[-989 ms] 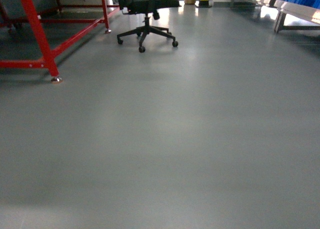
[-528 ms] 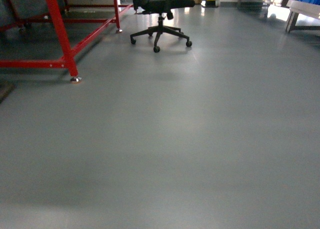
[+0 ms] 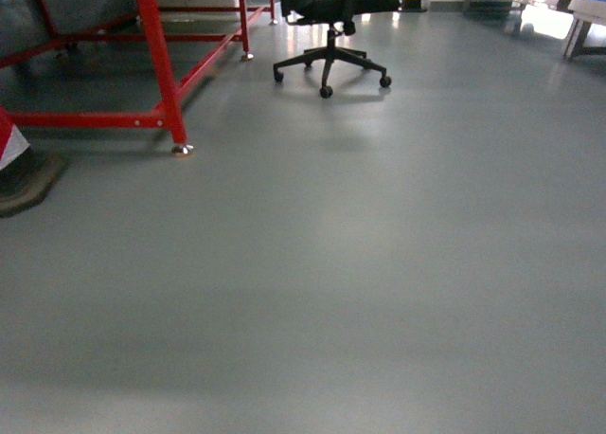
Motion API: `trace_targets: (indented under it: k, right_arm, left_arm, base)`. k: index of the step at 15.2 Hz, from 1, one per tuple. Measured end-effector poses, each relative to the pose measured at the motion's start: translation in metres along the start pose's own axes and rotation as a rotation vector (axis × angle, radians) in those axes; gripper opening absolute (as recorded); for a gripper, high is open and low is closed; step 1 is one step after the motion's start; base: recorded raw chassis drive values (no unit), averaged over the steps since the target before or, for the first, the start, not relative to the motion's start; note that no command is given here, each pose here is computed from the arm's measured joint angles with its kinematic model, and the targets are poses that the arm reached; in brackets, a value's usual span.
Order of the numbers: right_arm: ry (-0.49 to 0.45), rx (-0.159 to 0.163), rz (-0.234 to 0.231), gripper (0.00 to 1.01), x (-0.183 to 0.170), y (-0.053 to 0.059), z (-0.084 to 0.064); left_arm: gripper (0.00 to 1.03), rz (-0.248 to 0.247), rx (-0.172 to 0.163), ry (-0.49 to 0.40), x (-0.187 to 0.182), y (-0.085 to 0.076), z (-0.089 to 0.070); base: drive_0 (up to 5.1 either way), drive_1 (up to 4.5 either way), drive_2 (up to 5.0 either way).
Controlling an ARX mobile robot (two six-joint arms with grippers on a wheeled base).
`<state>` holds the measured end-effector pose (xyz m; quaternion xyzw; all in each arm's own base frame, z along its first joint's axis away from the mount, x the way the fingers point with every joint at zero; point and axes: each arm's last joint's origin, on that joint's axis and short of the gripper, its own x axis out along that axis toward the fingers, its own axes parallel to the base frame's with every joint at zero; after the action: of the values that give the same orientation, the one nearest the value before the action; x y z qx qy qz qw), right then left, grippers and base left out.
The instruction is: Pick capacitor and pack into box
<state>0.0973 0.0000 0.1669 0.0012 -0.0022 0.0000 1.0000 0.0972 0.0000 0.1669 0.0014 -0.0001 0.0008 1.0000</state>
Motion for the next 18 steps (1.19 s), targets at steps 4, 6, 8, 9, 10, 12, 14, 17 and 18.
trace_targets:
  k: [4,6,8,9,10,12,14,17,18]
  right_arm:
    - [0.004,0.0,0.0,0.98,0.0,0.0,-0.0004]
    - [0.003,0.0,0.0,0.98,0.0,0.0,-0.0003]
    - [0.003,0.0,0.0,0.98,0.0,0.0,-0.0003]
    - [0.003,0.0,0.0,0.98,0.0,0.0,-0.0003]
    - [0.0,0.0,0.0,0.98,0.0,0.0,0.0]
    - [0.003,0.0,0.0,0.98,0.0,0.0,-0.0003]
    - [-0.002,0.0,0.0,0.98,0.0,0.0,0.0001]
    - [0.004,0.0,0.0,0.98,0.0,0.0,-0.0004]
    - [0.001,0.0,0.0,0.98,0.0,0.0,-0.0001]
  left_arm:
    - [0.45,-0.002,0.0,-0.002,0.0,-0.0001,0.0002]
    - [0.45,-0.002,0.0,-0.003,0.0,-0.0001,0.0003]
    - [0.45,-0.002,0.0,-0.001,0.0,-0.0001,0.0001]
    - [0.45,-0.002,0.0,0.0,0.0,-0.0001,0.0]
    - [0.45,0.0,0.0,-0.001,0.0,0.0,0.0001]
    - [0.45,-0.003,0.0,0.0,0.0,-0.0001,0.0001]
    - [0.45,-0.002,0.0,-0.001,0.0,-0.0001,0.0001]
    - [0.45,-0.003,0.0,-0.002,0.0,-0.0001,0.0002]
    - [0.45,-0.002,0.0,-0.001,0.0,-0.0001,0.0001]
  base:
    - [-5.1,2.3,2.3]
    - [-4.9,2.42,2.4]
    - [-5.1,2.29,2.3]
    - [-5.0,2.32,2.3]
    - [-5.0,2.41,2.4]
    - [-4.9,2.42,2.4]
    - [-5.0,2.32,2.3]
    - [-5.1,2.29,2.3]
    - [-5.1,2.31,2.3]
